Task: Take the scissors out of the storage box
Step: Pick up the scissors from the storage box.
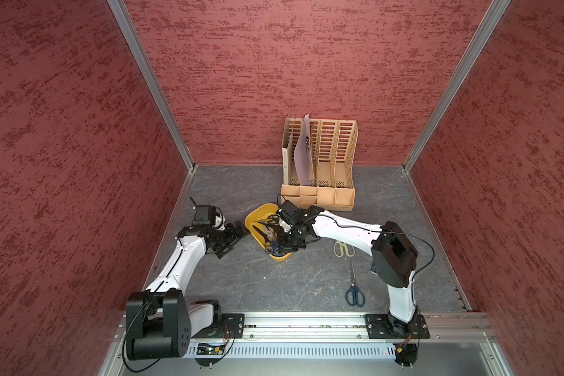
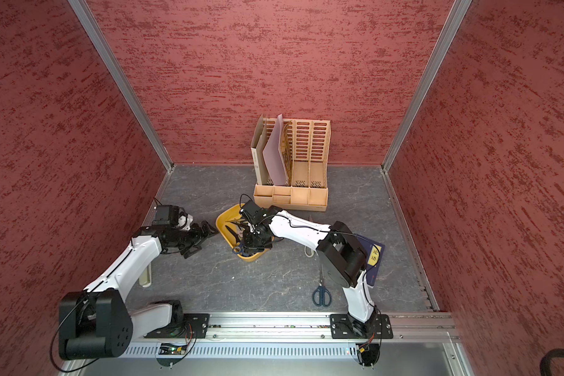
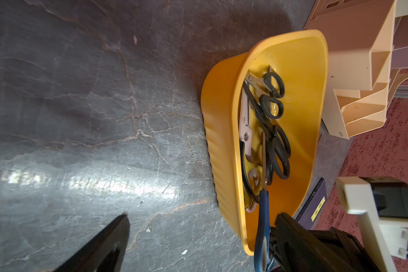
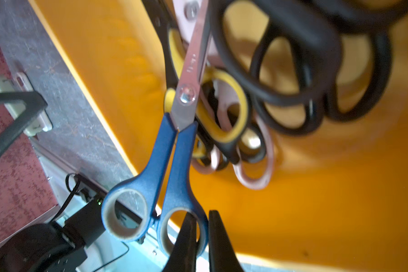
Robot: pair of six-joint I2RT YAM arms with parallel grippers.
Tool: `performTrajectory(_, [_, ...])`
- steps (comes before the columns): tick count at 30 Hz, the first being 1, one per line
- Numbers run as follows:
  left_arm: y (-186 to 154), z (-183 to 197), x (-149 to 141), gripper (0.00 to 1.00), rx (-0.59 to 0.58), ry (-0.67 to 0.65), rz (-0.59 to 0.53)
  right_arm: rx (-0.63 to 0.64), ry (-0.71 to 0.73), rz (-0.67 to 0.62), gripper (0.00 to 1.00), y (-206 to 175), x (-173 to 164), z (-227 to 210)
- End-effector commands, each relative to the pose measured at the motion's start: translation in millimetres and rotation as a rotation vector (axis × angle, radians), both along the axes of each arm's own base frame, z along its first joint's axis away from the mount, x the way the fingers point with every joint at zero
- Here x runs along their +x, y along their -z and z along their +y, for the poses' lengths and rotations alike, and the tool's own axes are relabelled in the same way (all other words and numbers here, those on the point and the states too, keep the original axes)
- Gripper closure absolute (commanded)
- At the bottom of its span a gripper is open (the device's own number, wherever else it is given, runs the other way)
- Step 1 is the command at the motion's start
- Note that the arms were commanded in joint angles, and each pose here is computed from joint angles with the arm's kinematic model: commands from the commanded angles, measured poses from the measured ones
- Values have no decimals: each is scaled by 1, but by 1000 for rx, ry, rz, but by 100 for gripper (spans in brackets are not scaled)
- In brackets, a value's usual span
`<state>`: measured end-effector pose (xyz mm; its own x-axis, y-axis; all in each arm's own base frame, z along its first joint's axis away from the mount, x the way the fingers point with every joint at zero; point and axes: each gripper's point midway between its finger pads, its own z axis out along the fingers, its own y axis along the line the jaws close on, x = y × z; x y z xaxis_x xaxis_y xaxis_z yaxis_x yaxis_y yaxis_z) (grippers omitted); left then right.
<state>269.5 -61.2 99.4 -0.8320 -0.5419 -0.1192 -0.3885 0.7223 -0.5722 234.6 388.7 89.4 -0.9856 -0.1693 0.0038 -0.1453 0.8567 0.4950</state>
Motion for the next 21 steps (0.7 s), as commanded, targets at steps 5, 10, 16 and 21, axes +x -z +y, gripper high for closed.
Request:
performTrajectory(5, [-6, 1, 1, 0, 0, 16, -36, 230, -45, 56, 100, -45, -20, 27])
performTrajectory(10, [-5, 1, 1, 0, -10, 14, -31, 253, -48, -3, 100, -68, -21, 18])
performTrajectory(16, [-3, -4, 2, 0, -39, 23, -15, 155, -71, -105, 100, -78, -18, -16])
performTrajectory(21, [-6, -6, 5, 0, -43, 25, -16, -99, -73, -244, 100, -66, -1, -79])
